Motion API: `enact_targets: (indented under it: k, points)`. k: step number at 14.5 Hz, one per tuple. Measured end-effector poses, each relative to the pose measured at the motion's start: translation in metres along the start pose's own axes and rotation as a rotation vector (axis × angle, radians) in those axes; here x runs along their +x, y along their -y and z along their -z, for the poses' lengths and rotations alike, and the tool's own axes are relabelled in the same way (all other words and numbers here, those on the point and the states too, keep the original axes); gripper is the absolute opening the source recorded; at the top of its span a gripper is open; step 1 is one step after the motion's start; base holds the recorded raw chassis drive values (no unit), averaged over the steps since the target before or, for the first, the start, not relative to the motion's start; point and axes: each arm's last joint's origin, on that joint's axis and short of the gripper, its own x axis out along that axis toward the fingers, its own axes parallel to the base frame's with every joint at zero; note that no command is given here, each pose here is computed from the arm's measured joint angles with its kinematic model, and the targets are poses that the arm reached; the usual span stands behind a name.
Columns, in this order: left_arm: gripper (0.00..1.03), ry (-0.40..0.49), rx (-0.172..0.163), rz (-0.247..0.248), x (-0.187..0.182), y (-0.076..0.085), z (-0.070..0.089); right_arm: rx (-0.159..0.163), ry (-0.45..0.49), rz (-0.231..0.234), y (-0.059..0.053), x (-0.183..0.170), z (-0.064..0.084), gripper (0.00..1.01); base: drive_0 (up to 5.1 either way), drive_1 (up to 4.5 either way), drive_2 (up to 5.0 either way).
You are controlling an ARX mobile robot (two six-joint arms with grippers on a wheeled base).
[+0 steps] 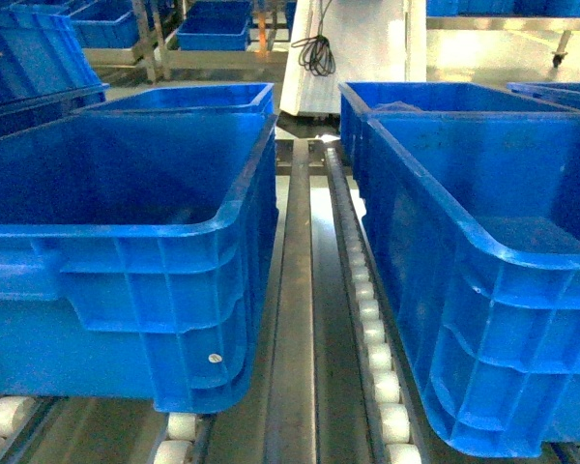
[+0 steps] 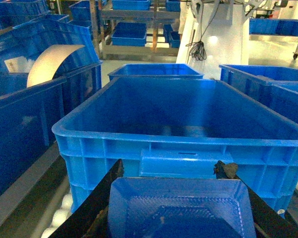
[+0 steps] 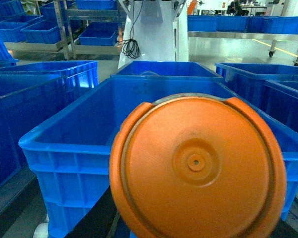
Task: Sort blue parts and orange caps into right shelf containers
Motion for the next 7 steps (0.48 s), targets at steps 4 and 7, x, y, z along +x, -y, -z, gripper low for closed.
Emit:
enact_targets:
  k: [4, 7]
  points:
    - [0.43, 0.000, 0.000, 0.000, 0.0000, 0.0000, 0.0000, 0.000, 0.000, 0.000, 0.0000, 0.0000, 0.0000, 0.41, 0.0, 0.00, 0.0]
    - [0.43, 0.000, 0.000, 0.000, 0.0000, 0.0000, 0.0000, 0.000, 0.000, 0.000, 0.0000, 0.0000, 0.0000, 0.41, 0.0, 0.00, 0.0]
